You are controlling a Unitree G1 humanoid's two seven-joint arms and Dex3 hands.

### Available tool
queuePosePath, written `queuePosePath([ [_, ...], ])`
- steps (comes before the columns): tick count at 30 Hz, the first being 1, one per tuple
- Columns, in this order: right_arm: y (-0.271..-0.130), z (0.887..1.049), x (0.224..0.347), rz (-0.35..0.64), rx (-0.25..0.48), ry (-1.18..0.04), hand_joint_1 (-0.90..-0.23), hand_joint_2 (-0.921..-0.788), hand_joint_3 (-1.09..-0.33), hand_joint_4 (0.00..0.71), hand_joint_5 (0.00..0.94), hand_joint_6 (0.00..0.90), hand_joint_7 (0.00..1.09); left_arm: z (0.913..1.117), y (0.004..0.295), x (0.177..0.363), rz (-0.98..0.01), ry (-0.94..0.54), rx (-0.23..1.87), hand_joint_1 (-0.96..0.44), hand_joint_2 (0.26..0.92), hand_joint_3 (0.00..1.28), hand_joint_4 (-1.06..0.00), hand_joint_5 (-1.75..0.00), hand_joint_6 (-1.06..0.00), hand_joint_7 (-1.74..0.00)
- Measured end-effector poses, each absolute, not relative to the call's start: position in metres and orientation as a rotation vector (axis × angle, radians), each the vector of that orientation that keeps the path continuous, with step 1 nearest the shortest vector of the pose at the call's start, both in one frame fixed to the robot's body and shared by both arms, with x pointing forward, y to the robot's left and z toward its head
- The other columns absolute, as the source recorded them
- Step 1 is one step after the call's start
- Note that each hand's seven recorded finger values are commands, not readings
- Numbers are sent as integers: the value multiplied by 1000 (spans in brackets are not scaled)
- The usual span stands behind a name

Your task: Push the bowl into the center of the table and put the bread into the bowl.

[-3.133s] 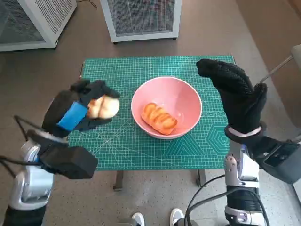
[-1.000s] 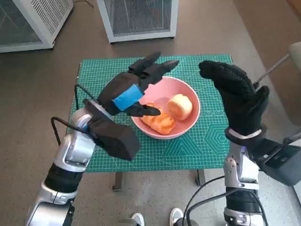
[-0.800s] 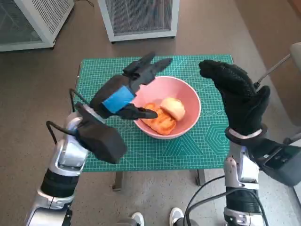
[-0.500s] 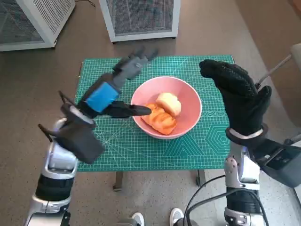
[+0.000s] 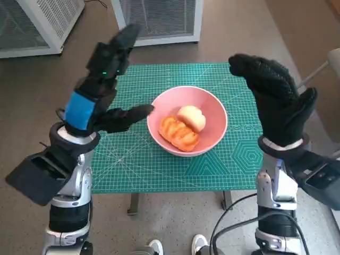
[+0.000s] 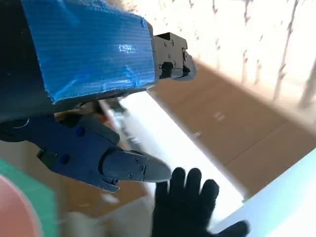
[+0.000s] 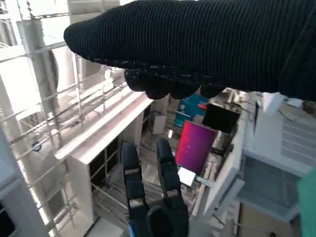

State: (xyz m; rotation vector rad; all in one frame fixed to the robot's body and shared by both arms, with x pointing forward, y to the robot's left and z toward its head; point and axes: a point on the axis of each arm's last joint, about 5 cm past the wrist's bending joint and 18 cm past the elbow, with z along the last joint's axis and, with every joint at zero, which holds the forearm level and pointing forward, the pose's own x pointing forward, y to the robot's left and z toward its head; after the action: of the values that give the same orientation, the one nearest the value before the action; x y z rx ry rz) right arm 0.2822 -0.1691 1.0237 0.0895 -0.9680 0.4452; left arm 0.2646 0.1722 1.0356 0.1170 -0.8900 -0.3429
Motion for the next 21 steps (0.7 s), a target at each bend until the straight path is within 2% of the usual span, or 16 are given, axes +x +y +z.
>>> queuePosePath([
  [9, -169, 1039, 286, 442, 45, -1001, -372, -921, -453, 442, 2, 161, 681, 1025, 180, 268, -292, -944, 92, -659, 921, 409, -139, -30, -59, -456],
  [15, -169, 1049, 289, 434, 20, -1028, -390, -921, -444, 444, 3, 169, 672, 1024, 183, 271, -314, -954, 35, -653, 921, 402, -157, -32, -80, -449],
  [21, -168, 1048, 290, 423, -2, -1033, -401, -921, -444, 443, 2, 171, 666, 1027, 184, 273, -335, -970, 11, -662, 921, 403, -154, -26, -86, -448],
])
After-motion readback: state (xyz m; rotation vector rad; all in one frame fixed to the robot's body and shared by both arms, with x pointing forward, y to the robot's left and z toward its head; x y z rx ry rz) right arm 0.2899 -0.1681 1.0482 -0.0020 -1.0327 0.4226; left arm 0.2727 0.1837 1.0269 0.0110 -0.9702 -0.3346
